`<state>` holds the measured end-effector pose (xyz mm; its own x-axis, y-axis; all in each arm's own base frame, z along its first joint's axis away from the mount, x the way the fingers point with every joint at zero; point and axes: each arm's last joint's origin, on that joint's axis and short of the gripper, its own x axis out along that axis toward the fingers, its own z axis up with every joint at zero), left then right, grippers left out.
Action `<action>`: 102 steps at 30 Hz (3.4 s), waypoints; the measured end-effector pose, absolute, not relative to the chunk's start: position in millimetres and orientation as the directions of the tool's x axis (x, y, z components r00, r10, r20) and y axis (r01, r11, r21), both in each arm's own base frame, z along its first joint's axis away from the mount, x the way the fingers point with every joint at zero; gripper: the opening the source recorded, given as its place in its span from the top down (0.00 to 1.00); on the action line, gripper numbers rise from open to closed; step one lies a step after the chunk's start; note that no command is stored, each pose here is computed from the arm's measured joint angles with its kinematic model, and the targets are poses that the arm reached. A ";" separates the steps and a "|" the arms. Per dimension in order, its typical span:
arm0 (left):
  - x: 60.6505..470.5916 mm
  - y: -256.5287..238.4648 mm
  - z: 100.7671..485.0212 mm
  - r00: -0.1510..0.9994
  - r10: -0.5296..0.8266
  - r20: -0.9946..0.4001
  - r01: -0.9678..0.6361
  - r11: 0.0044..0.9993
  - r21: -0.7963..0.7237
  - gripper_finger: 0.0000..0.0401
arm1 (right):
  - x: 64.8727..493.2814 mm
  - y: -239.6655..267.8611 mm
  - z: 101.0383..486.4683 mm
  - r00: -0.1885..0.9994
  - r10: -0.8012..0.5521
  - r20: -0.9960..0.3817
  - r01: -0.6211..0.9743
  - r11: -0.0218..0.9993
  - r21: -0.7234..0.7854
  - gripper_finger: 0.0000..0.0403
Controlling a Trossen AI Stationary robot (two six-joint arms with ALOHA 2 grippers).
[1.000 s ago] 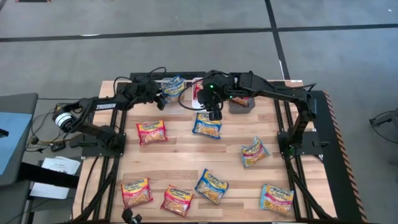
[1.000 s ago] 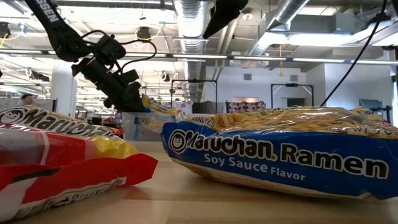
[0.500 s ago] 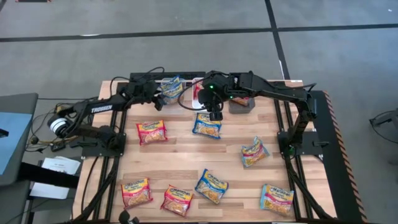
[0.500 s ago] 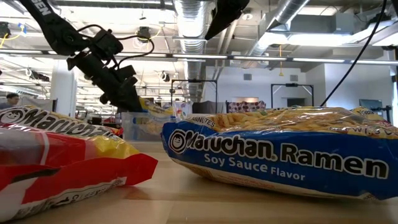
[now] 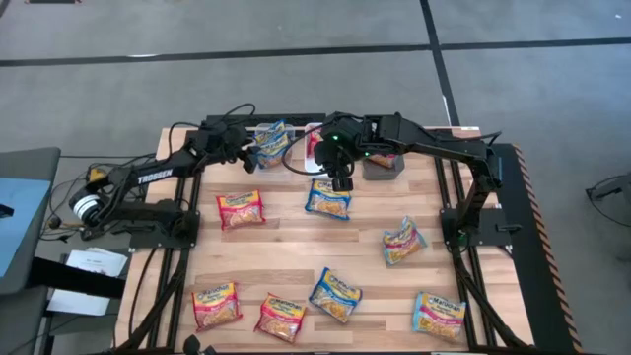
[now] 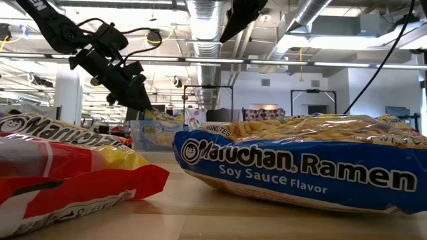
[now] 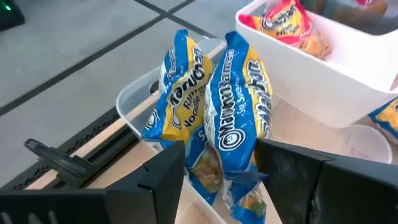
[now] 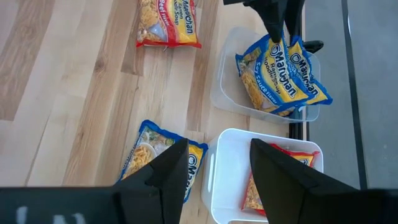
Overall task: Sort Maruchan noodles
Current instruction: Put the blue noodle pack into the transparent bin, then put the red noodle pack into the white bin
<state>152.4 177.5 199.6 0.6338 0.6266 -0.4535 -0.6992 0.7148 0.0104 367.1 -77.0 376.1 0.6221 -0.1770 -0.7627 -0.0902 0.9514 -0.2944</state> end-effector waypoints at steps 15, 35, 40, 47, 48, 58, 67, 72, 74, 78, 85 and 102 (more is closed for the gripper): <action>136.4 158.4 237.1 0.672 0.675 -0.303 -0.712 0.702 -0.016 0.54 | 366.2 -62.7 373.2 0.591 -0.154 -0.792 -0.041 0.975 -0.220 0.51; 117.1 119.3 277.7 0.913 0.401 -0.075 -0.400 0.842 -0.362 0.54 | 325.2 -37.9 344.3 0.112 -0.062 -0.992 0.088 0.995 -0.052 0.51; 118.0 113.6 278.4 0.971 0.232 -0.065 -0.238 0.886 -0.397 0.54 | 320.8 -35.8 324.4 0.011 -0.050 -0.999 0.120 0.992 -0.048 0.51; 118.5 110.4 276.0 0.989 0.124 -0.080 -0.148 0.841 -0.520 0.54 | 313.6 -25.6 287.6 -0.136 -0.037 -0.990 0.123 0.991 -0.054 0.51; 118.5 110.3 275.3 0.989 0.124 -0.086 -0.151 0.838 -0.525 0.54 | 312.1 -23.8 283.2 -0.157 -0.036 -0.987 0.133 0.989 -0.058 0.51; 117.7 113.7 272.5 0.963 0.241 -0.117 -0.262 0.754 -0.603 0.54 | 290.5 -1.8 260.0 -0.231 -0.048 -0.972 0.176 0.980 -0.091 0.51; 117.5 114.9 274.9 0.955 0.278 -0.105 -0.283 0.742 -0.608 0.54 | 243.9 3.6 278.2 -0.025 -0.051 -0.998 0.308 0.950 -0.056 0.51; 116.3 113.6 294.8 0.953 0.279 -0.118 -0.295 0.766 -0.571 0.54 | 221.4 3.1 291.5 0.118 -0.049 -0.992 0.367 0.930 -0.003 0.51; 114.9 112.0 305.4 0.949 0.280 -0.146 -0.314 0.781 -0.539 0.54 | 215.1 3.0 295.7 0.162 -0.048 -0.986 0.376 0.927 0.016 0.51; 109.0 107.9 324.9 0.904 0.323 -0.280 -0.420 0.795 -0.438 0.54 | 207.2 2.8 302.9 0.218 -0.047 -0.975 0.384 0.922 0.041 0.51; 95.1 98.7 349.7 0.756 0.402 -0.517 -0.578 0.781 -0.237 0.54 | 207.9 2.7 302.7 0.221 -0.047 -0.974 0.384 0.922 0.042 0.51; 85.6 73.3 324.2 0.630 0.142 -0.764 -0.467 0.855 -0.226 0.54 | 214.1 2.9 293.9 0.154 -0.047 -0.987 0.383 0.924 0.015 0.51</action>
